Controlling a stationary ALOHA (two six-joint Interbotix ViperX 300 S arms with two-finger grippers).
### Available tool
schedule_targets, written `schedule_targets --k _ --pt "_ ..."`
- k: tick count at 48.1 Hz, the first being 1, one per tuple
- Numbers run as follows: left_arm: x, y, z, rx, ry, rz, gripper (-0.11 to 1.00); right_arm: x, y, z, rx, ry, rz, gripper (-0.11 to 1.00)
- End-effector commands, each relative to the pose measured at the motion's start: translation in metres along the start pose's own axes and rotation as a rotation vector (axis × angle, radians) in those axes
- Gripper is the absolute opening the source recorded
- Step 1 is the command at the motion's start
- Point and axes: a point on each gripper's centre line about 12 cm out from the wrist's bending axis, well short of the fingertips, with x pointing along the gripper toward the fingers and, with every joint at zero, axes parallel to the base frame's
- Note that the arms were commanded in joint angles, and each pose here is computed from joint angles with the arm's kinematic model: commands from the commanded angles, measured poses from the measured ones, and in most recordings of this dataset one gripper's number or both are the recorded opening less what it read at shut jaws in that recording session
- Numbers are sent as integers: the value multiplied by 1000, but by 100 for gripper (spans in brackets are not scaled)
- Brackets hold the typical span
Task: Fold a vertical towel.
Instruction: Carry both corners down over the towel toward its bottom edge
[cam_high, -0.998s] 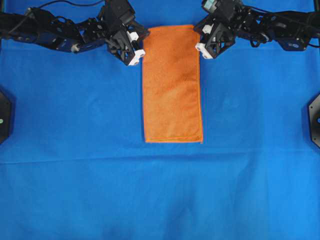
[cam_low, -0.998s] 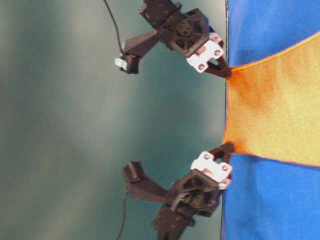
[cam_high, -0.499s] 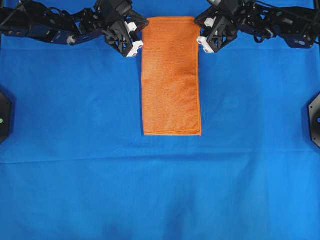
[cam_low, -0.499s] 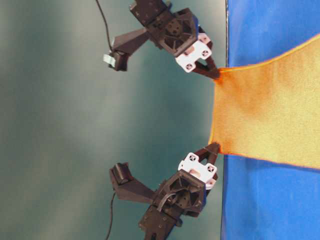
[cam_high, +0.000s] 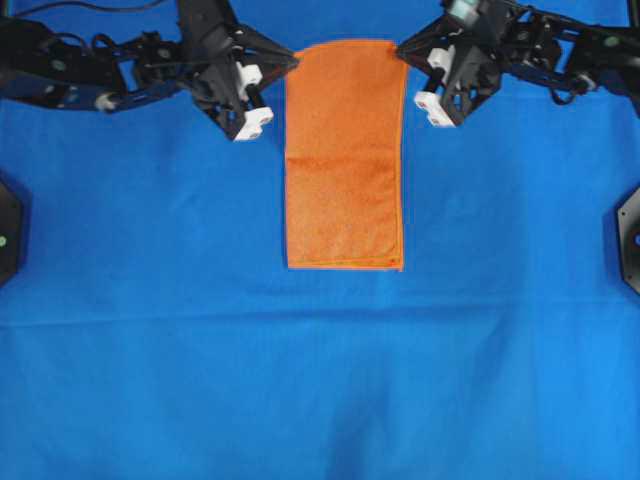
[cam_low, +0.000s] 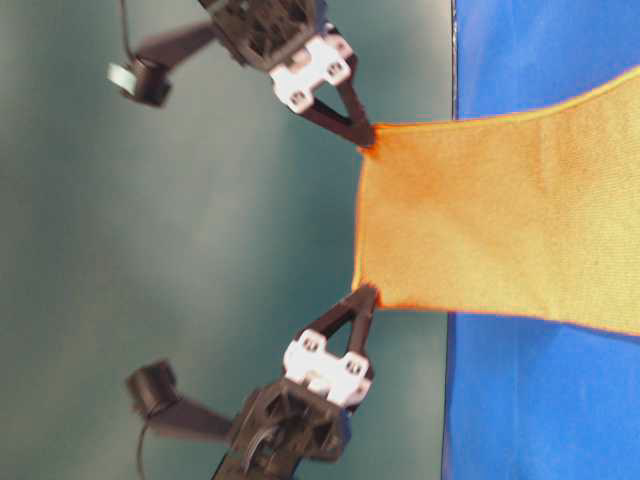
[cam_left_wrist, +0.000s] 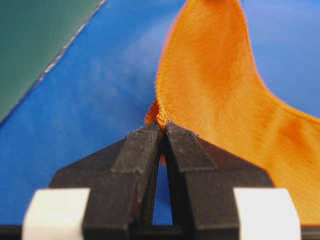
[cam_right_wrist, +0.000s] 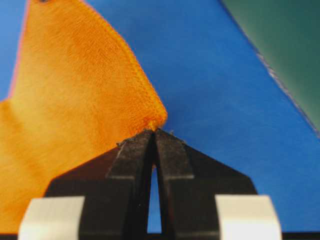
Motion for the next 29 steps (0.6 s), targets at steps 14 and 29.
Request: schedule_targets --k 14,29 --pt "-26 -55 -5 58 -2 -139 2 -34 61 -16 -85 -13 163 1" --pt "-27 -103 -46 115 114 -259 2 -30 96 -47 -107 87 250 1"
